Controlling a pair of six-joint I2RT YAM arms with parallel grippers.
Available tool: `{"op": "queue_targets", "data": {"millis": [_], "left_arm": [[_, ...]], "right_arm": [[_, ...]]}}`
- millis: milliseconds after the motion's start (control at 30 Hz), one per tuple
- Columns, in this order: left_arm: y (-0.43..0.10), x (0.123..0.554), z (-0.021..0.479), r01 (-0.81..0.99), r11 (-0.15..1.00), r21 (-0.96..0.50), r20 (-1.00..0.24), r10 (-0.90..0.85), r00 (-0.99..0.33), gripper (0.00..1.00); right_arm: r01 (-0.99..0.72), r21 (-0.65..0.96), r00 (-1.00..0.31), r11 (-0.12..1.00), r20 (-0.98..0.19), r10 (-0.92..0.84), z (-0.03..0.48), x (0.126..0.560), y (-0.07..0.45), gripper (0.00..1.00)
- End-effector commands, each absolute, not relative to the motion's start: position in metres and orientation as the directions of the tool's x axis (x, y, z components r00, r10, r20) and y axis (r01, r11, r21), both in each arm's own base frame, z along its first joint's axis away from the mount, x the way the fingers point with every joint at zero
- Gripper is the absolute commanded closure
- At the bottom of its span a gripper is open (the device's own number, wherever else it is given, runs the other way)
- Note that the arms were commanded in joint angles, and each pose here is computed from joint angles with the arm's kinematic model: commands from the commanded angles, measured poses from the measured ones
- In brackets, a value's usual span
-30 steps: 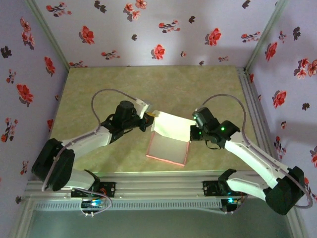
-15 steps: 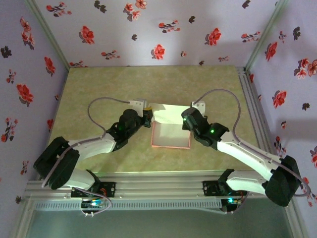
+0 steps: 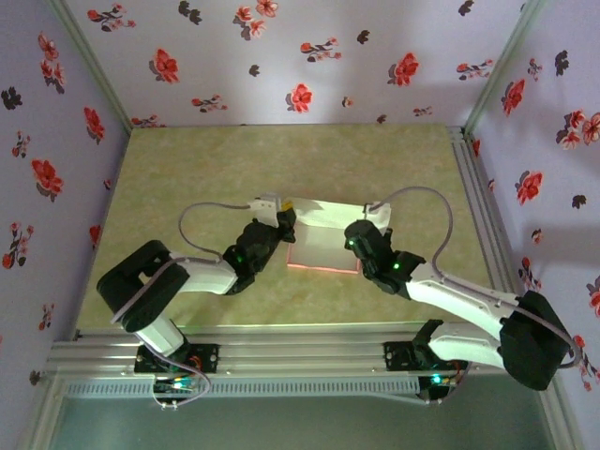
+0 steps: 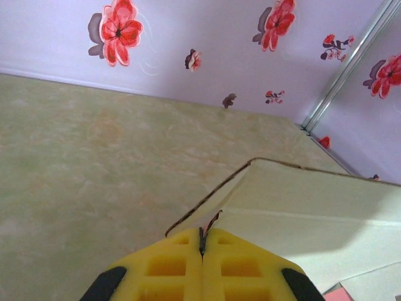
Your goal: Fold the paper box
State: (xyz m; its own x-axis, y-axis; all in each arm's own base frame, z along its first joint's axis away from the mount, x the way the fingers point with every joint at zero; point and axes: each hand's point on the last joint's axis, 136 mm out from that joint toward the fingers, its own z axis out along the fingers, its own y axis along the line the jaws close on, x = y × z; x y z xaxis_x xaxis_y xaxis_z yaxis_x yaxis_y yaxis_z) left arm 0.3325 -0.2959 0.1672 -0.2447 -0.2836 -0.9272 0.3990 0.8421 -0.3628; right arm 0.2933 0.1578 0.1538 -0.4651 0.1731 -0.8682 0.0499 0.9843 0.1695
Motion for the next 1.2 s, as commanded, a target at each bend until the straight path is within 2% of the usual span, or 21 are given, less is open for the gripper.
{"op": "queue_targets", "data": {"millis": [0,400,1067,1167], "left_arm": [[-0.3,0.328,0.18,0.398,0.821,-0.41,-0.912,-0.373,-0.172,1.0],[-0.299,0.313,0.157,0.376,0.832,-0.407,-0.913,-0.356,-0.201,1.0],[-0.301,0.279,0.13,0.288,0.846,-0.448,-0.89,-0.393,-0.23,1.0],[-0.3,0.276,0.125,0.268,0.847,-0.458,-0.884,-0.404,-0.233,0.97]], "right_arm": [[0.05,0.263,-0.364,0.964,-0.893,0.262,0.171,0.297,0.16,1.0],[0.064,0.334,-0.345,0.941,-0.877,0.335,0.147,0.279,0.146,1.0],[0.09,0.314,-0.334,0.945,-0.884,0.326,0.12,0.253,0.138,1.0],[0.094,0.311,-0.332,0.946,-0.886,0.325,0.119,0.251,0.136,1.0]]}}
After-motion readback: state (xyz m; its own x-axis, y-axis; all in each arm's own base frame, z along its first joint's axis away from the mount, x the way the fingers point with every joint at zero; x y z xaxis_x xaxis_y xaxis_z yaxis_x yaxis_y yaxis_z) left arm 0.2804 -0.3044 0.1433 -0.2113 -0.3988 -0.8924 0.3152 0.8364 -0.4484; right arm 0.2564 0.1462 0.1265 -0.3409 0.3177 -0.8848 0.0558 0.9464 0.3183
